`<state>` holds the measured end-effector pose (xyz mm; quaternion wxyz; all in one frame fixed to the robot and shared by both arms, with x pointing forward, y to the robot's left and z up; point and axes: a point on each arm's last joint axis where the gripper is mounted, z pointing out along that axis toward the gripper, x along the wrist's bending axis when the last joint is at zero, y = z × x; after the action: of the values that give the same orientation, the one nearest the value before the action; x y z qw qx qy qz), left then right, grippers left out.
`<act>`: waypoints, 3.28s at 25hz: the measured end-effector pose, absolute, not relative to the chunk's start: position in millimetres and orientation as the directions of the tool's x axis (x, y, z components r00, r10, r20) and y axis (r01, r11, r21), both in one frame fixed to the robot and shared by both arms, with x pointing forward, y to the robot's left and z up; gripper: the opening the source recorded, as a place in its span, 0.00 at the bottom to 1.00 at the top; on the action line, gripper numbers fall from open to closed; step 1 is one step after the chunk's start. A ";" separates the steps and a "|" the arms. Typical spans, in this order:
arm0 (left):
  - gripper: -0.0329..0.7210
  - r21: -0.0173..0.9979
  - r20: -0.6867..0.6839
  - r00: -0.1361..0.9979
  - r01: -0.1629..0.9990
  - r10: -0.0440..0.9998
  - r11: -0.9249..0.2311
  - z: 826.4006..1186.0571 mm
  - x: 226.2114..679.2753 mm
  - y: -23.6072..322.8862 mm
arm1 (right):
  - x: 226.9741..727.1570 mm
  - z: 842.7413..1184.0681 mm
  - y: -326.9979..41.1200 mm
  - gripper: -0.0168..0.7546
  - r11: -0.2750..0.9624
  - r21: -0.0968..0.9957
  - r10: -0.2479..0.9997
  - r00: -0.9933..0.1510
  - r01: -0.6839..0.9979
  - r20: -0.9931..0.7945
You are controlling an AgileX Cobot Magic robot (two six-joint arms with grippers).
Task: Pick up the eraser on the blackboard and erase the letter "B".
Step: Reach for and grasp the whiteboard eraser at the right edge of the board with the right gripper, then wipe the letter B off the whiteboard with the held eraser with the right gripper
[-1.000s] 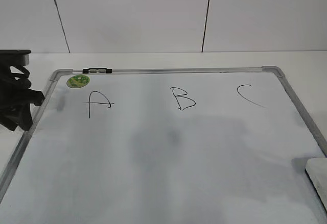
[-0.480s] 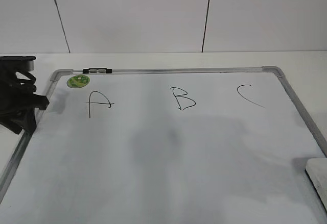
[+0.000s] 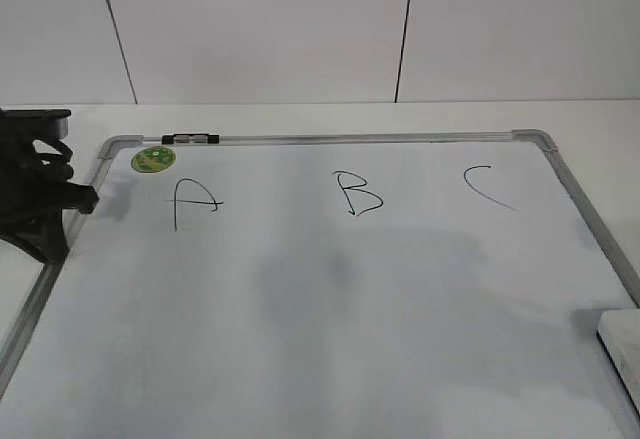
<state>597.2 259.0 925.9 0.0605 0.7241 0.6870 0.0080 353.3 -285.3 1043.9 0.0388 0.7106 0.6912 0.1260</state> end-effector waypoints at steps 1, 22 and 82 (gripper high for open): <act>0.10 0.097 -0.075 0.046 0.995 0.996 -0.038 926.1 597.2 258.8 | 353.3 1043.9 -285.3 0.75 -0.042 0.229 0.992 0.013 0.972 0.125; 0.07 0.094 -0.087 0.021 0.995 0.996 -0.013 926.1 597.0 257.9 | 408.6 1008.6 -288.9 0.89 -0.040 0.184 0.997 0.028 0.982 0.070; 0.07 0.090 -0.090 0.019 0.996 0.996 -0.011 925.9 597.1 257.6 | 483.4 991.9 -288.1 0.72 -0.055 -0.096 0.998 0.059 0.994 0.037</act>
<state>597.1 257.6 925.9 0.0637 0.7110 0.7003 -0.0005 483.4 -288.1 991.9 -0.0479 0.7262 0.6855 -0.0195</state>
